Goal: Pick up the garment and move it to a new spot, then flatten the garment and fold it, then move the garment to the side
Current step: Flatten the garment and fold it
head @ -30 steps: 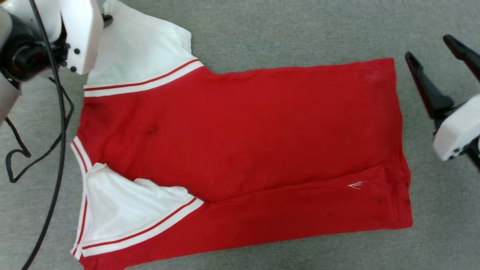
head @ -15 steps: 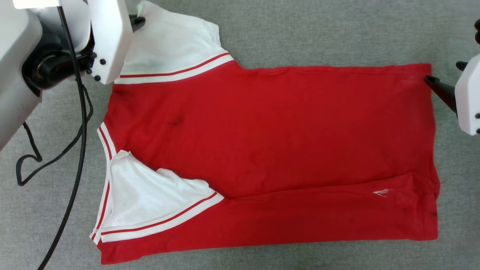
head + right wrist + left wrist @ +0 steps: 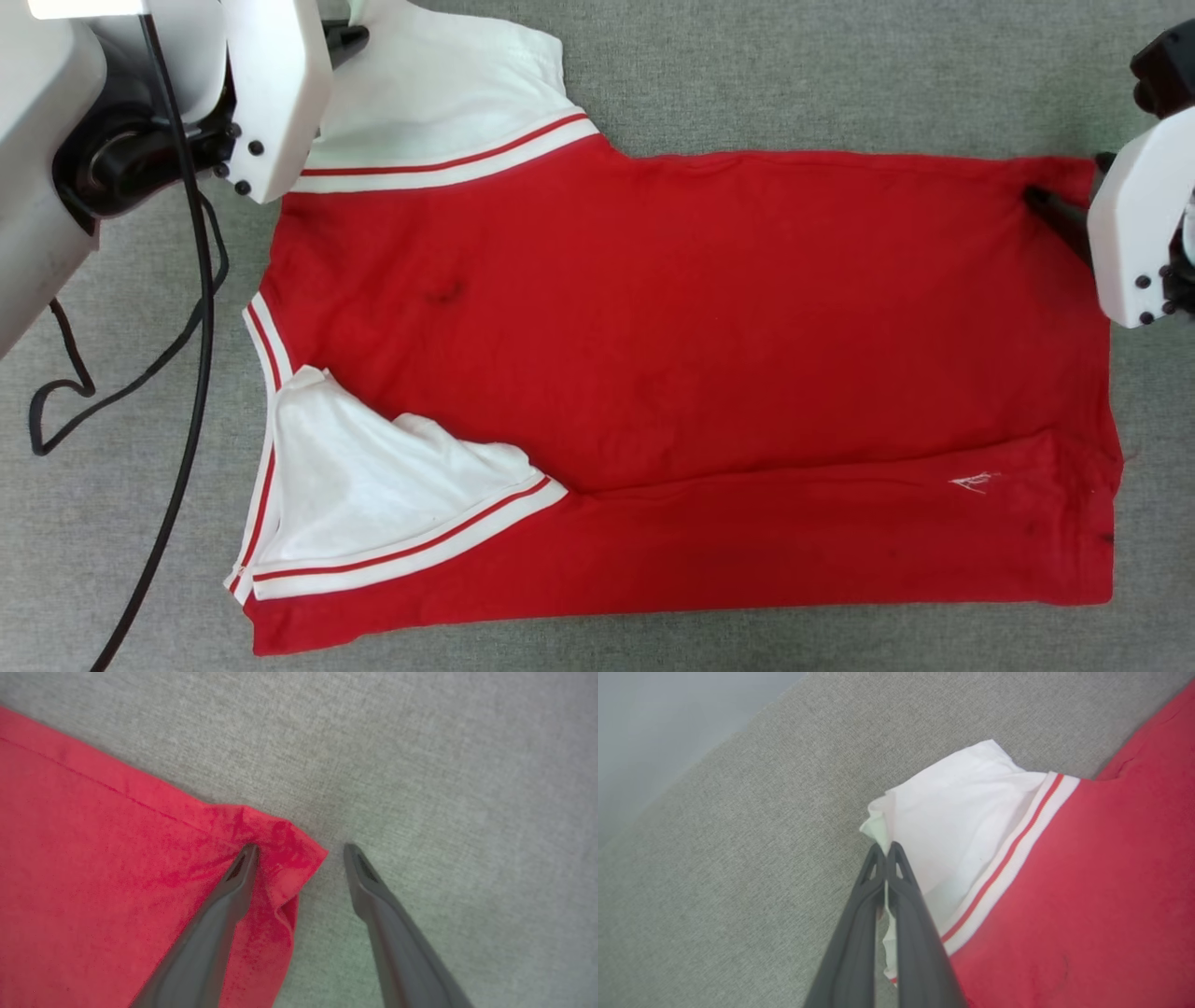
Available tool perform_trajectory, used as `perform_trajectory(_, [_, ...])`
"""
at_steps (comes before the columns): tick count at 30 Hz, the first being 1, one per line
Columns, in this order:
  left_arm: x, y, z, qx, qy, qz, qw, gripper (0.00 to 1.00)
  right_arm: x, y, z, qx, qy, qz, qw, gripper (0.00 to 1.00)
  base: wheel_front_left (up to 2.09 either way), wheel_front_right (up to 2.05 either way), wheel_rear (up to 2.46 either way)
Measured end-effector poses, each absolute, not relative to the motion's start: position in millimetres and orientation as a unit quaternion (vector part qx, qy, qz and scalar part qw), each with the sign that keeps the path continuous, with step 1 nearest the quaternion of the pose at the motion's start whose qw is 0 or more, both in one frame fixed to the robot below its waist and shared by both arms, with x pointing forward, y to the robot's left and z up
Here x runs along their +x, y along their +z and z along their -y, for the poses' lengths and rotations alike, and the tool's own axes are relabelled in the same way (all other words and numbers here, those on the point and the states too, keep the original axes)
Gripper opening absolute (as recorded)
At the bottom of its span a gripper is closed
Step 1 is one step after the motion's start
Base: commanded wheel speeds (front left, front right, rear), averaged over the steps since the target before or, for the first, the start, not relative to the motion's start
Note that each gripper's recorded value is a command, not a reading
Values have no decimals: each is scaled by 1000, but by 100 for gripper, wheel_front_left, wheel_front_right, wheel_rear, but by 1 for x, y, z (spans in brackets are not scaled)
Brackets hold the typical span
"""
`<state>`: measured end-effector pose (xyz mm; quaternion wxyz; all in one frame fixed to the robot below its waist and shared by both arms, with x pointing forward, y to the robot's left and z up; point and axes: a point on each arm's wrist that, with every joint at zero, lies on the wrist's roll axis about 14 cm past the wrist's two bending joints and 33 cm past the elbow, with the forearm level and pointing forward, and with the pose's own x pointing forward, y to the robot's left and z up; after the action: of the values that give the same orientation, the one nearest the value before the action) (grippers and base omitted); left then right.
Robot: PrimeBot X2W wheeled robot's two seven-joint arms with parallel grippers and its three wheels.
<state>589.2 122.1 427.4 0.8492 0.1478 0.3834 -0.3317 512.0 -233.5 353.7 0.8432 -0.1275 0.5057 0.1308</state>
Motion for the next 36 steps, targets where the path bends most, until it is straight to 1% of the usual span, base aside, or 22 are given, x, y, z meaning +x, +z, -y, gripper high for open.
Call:
perform_trajectory(1, [590,429,-122,148,-331,-381,850,0,514,355,232,-128,133,-495,849,0,0,0,0])
perform_trajectory(5, [589,438,-123,149,-328,-371,856,0,518,363,227,-115,139,-456,871,0,0,0,0])
perform_trajectory(11, [578,455,-122,135,-328,-350,867,0,523,392,229,-100,133,-386,907,0,0,0,0])
perform_trajectory(17, [560,480,-122,125,-329,-321,879,0,509,417,226,-86,136,-337,928,0,0,0,0])
perform_trajectory(25, [521,502,-127,123,-335,-300,885,0,479,442,226,-79,138,-300,940,0,0,0,0])
perform_trajectory(30, [497,508,-140,124,-329,-295,888,0,456,444,224,-77,146,-302,939,0,0,0,0])
perform_trajectory(36, [461,501,-145,114,-332,-301,887,0,431,444,223,-67,149,-305,938,0,0,0,0])
